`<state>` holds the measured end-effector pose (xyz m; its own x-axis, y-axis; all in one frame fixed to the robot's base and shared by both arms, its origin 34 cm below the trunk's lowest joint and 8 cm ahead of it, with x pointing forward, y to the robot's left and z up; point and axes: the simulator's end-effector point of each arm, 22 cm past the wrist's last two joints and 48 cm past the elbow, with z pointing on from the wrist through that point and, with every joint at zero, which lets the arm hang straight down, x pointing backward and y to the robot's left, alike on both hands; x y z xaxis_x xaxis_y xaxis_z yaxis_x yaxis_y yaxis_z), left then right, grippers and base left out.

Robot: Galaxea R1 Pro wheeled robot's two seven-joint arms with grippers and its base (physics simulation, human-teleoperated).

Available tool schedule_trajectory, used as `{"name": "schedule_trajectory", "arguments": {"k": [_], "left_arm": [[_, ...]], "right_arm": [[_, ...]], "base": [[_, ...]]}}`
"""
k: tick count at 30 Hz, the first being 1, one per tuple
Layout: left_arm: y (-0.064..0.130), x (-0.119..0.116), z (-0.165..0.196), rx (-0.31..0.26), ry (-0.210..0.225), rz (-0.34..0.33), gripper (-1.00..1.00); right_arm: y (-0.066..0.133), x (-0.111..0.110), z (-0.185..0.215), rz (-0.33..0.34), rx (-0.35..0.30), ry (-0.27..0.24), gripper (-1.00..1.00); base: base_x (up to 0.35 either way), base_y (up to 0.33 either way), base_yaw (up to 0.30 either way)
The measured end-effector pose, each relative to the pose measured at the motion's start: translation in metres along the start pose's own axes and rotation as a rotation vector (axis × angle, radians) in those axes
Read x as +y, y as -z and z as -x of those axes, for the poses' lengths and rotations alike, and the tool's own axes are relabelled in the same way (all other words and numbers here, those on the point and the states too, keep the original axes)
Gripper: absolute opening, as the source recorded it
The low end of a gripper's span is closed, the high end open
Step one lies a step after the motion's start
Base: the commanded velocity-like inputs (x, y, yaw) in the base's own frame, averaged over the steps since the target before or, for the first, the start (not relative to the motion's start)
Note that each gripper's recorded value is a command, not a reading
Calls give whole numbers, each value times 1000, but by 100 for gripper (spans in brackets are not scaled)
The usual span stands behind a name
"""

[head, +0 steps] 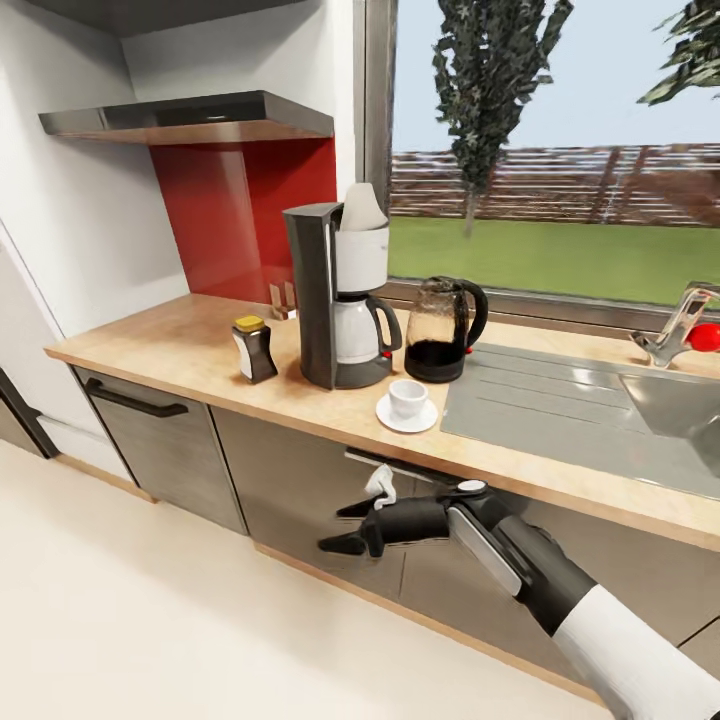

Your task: Set up a coffee station on the kitchen countertop: keep the coffee maker on the countertop, move the bottle of coffee from the kitchen shelf to the counter next to the coffee maker, place a paper coffee filter on top of the coffee maker, put the saucer next to the coffee maker with the coffee cup on the saucer, and place the electric kettle next to the coffee maker.

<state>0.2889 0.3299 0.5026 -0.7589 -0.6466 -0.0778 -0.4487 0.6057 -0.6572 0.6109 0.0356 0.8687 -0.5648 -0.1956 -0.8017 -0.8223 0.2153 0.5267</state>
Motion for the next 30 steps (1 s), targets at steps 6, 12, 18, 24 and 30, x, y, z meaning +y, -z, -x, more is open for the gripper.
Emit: {"name": "schedule_trajectory", "arguments": {"k": [6, 12, 18, 24, 30], "left_arm": [[0, 0, 0, 0, 0, 0, 100], [0, 0, 0, 0, 0, 0, 100], [0, 0, -1, 1, 0, -1, 100], [-1, -1, -1, 2, 0, -1, 100], [-1, -1, -1, 2, 0, -1, 100]], "right_arm": [[25, -20, 7, -11, -53, -53, 100], [52, -37, -4, -28, -58, -57, 100], [89, -48, -37, -41, -41, -59, 100], [108, -52, -77, -60, -12, -109, 100], [122, -53, -147, -96, -40, -168, 100]], "base": [[0, 0, 0], [0, 0, 0], [0, 0, 0], [0, 0, 0], [0, 0, 0]]}}
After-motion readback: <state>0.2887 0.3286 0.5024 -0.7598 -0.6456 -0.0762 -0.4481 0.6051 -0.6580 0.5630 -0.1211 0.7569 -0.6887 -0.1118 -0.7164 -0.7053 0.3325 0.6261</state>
